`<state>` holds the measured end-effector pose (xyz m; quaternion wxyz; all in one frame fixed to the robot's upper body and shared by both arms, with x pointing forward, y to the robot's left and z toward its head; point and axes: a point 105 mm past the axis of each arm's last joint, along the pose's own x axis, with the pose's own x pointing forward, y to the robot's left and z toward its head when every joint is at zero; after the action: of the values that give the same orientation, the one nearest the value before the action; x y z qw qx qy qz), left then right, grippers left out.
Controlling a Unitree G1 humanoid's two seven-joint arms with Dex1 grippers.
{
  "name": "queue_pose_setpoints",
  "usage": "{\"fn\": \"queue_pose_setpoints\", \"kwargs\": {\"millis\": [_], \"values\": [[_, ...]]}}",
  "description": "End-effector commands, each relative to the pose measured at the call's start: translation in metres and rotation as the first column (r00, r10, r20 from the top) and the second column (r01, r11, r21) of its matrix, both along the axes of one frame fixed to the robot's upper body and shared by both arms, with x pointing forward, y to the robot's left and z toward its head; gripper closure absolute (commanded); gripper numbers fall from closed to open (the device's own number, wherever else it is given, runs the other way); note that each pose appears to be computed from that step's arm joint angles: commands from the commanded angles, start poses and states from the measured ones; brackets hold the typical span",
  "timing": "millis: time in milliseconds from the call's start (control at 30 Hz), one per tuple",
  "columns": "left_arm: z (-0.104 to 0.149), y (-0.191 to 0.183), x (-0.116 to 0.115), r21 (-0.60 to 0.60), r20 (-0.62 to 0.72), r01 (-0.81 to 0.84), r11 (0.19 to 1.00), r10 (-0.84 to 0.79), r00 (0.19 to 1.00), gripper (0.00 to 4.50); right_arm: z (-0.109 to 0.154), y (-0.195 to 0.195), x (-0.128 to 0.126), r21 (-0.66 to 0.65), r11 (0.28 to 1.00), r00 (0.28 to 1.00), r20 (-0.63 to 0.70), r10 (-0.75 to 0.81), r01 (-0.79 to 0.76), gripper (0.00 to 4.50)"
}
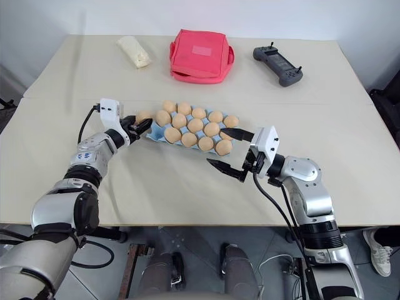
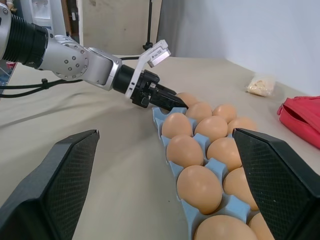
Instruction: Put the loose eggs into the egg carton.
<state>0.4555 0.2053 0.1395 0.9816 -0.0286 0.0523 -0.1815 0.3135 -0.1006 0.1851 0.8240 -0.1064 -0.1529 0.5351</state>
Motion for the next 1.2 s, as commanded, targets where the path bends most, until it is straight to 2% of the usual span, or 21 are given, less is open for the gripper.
{"fn": "queue_pose_setpoints", "kwargs": {"millis": [33, 133, 333, 500, 600, 733, 900, 933, 1200], "values": [[0.021, 0.002, 0.002, -0.006, 0.079, 0.019, 1.0, -0.019, 0.997, 2.8, 0.011, -0.002, 0.0, 0.023, 1.0, 0.999, 0.049, -0.012, 0.011, 0.0], [0.029, 0.003, -0.003, 0.008, 0.145, 0.057, 0.998, -0.058, 0.988, 3.1, 0.01, -0.001, 0.0, 0.024, 1.0, 0.999, 0.047, -0.011, 0.01, 0.0], [0.051, -0.011, -0.03, 0.078, 0.334, 0.301, 0.951, -0.309, 0.891, 3.1, 0.008, 0.0, -0.002, 0.026, 1.0, 0.999, 0.038, -0.006, 0.005, 0.0], [0.044, -0.028, -0.04, 0.163, 0.305, 0.403, 0.901, -0.434, 0.848, 3.1, 0.006, 0.002, -0.003, 0.028, 1.0, 1.0, 0.029, 0.001, -0.002, 0.0], [0.038, -0.03, -0.04, 0.178, 0.281, 0.404, 0.897, -0.44, 0.853, 3.1, 0.005, 0.002, -0.003, 0.029, 1.0, 1.0, 0.028, 0.002, -0.003, 0.0], [0.035, -0.03, -0.041, 0.165, 0.255, 0.414, 0.895, -0.444, 0.859, 1.86, 0.004, 0.002, -0.004, 0.03, 1.0, 1.0, 0.025, 0.001, -0.002, 0.0], [0.031, -0.016, -0.05, 0.227, 0.226, 0.417, 0.88, -0.464, 0.857, 0.2, 0.003, 0.001, -0.004, 0.03, 1.0, 1.0, 0.022, -0.002, 0.002, 0.0], [0.033, -0.007, -0.053, 0.241, 0.215, 0.413, 0.878, -0.463, 0.86, 0.05, 0.003, 0.001, -0.005, 0.027, 1.0, 1.0, 0.019, -0.002, 0.001, 0.0], [0.038, 0.046, -0.09, 0.363, 0.133, 0.392, 0.845, -0.463, 0.876, 0.05, 0.003, -0.013, 0.0, -0.016, 1.0, 1.0, 0.01, -0.015, 0.015, 0.0]]}}
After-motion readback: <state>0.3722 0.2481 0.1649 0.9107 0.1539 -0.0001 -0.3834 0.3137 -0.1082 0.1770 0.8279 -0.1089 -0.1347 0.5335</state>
